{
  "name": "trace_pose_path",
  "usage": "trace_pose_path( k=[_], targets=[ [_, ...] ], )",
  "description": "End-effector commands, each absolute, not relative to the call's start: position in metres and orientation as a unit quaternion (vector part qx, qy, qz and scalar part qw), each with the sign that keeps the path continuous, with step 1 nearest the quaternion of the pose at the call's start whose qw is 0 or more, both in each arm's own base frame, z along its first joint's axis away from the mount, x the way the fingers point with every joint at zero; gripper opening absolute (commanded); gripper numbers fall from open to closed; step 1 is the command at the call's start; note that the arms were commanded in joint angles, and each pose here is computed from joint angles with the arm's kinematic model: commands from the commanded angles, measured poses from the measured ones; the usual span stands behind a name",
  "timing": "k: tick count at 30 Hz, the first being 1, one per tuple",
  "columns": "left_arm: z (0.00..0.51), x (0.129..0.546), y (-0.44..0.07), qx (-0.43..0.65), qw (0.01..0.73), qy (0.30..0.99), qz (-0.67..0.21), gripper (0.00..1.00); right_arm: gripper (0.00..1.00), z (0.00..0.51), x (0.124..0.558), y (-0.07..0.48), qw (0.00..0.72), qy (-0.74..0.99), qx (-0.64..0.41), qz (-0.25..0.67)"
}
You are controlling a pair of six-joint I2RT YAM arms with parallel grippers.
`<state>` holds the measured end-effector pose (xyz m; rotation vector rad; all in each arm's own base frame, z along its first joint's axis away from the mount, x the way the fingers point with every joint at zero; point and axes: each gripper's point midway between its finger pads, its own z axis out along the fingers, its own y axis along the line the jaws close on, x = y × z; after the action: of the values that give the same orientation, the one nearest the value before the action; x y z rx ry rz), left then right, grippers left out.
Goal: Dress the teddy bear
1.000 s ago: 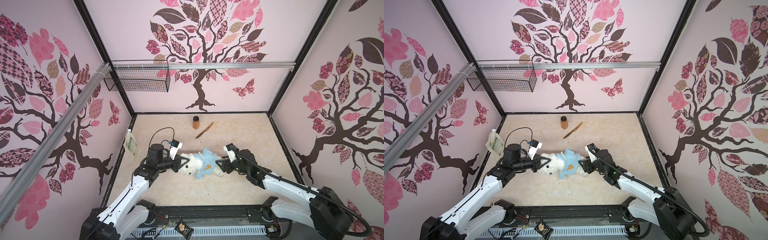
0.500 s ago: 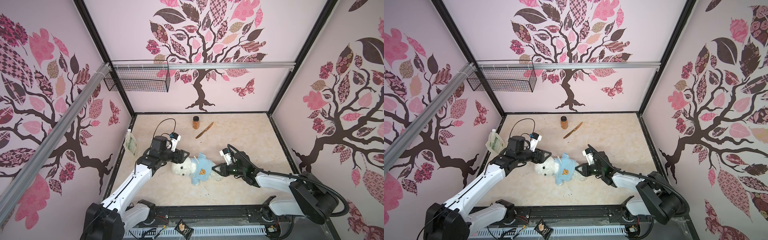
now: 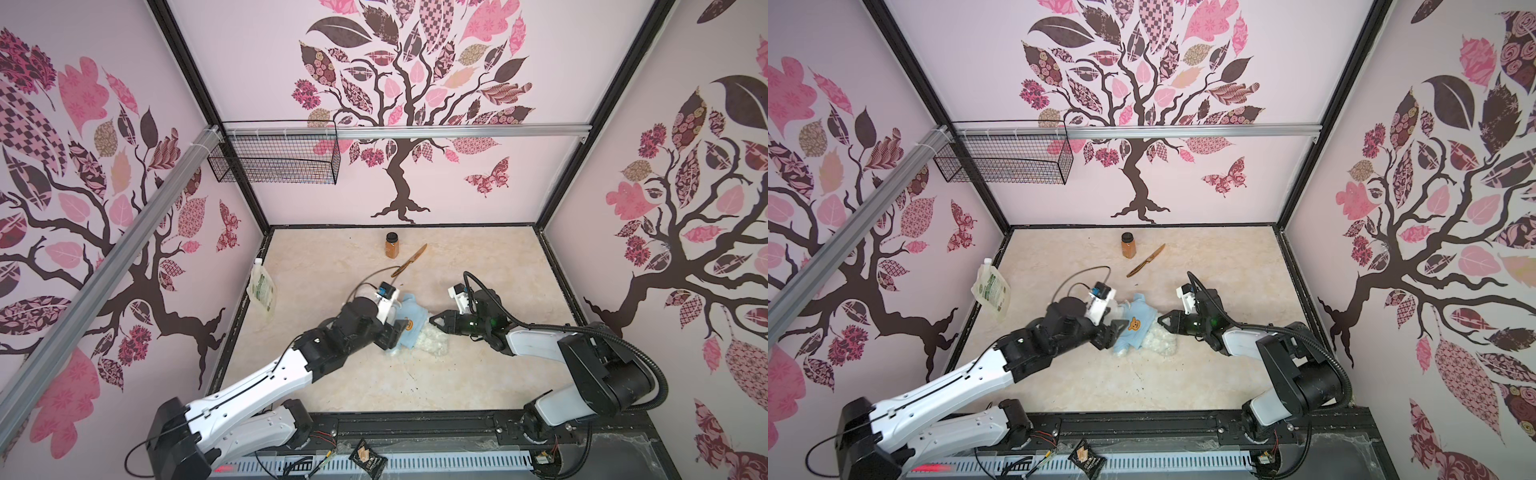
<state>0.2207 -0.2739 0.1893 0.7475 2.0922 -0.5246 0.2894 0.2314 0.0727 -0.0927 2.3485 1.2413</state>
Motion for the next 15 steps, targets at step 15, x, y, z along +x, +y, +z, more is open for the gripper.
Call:
trace_pose_path(
  k=[15],
  targets=[
    [0.086,0.238,-0.313,0.391,0.379,0.839,-0.013,0.62,0.36,0.054,0.276,0.231,0.209,0.854,-0.027,0.476]
  ],
)
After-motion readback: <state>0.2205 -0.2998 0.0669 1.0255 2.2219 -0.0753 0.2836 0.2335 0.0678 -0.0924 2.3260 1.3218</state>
